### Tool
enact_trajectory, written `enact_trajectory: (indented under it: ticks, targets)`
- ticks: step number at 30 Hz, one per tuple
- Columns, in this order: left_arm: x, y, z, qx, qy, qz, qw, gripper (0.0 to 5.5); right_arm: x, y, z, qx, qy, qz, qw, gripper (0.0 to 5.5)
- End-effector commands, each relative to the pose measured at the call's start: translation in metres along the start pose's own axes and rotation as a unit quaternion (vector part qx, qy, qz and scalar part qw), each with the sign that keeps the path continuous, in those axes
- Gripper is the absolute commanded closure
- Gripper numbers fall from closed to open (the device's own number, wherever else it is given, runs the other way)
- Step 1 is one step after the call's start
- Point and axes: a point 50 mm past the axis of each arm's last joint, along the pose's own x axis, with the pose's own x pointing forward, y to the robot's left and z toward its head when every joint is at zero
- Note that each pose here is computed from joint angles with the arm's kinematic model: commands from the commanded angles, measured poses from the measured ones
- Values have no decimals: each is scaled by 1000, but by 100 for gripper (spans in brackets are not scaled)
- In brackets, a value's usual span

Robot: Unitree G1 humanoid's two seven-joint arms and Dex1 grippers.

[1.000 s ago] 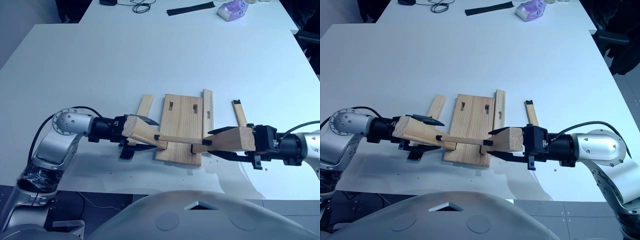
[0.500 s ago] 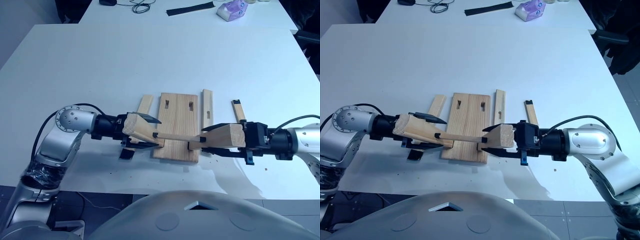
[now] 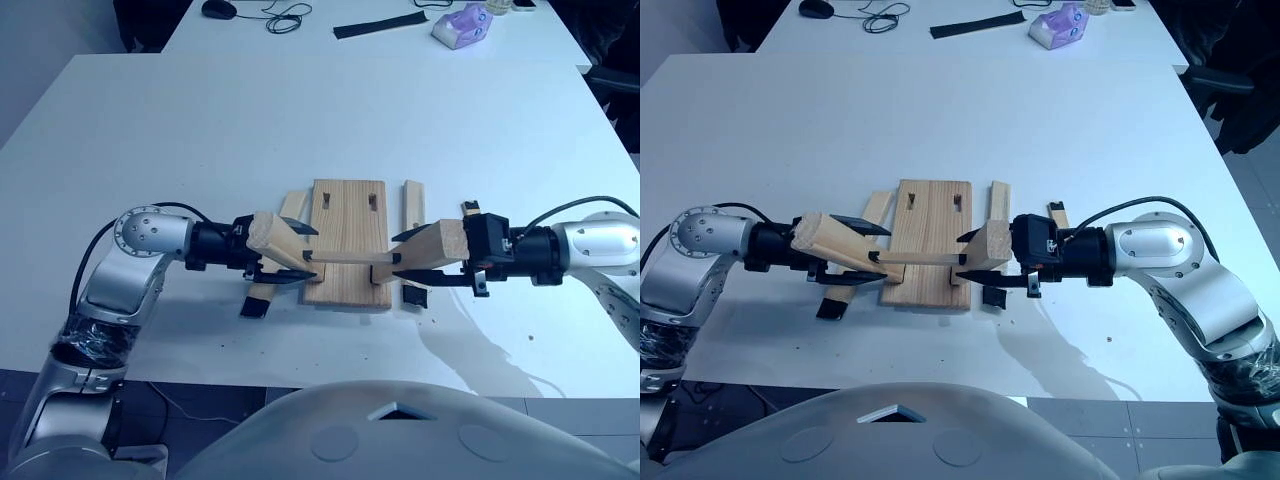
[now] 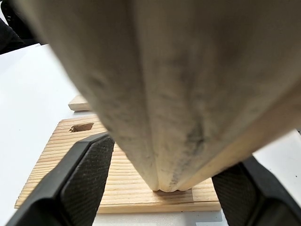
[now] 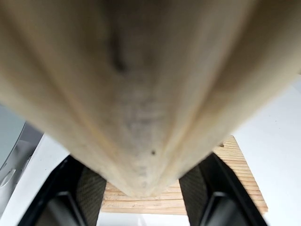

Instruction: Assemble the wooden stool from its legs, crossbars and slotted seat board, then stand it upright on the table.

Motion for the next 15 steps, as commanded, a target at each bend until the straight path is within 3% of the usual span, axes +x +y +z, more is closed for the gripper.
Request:
enact_trajectory:
  ticks: [1,10,11,15]
  targets:
    - [36,3,9,38,-28,-24,999,218,24,19,-36,95,85,63,990,349]
    - [45,5,1,19,-34,-11,999,218,34,18,-44,96,82,51,991,349]
    - [44,5,-2,17,-31,-8,999,218,35,15,-43,93,77,36,992,313]
    - [43,4,-15,9,-15,3,1000,218,40,1,-45,98,73,-28,992,252]
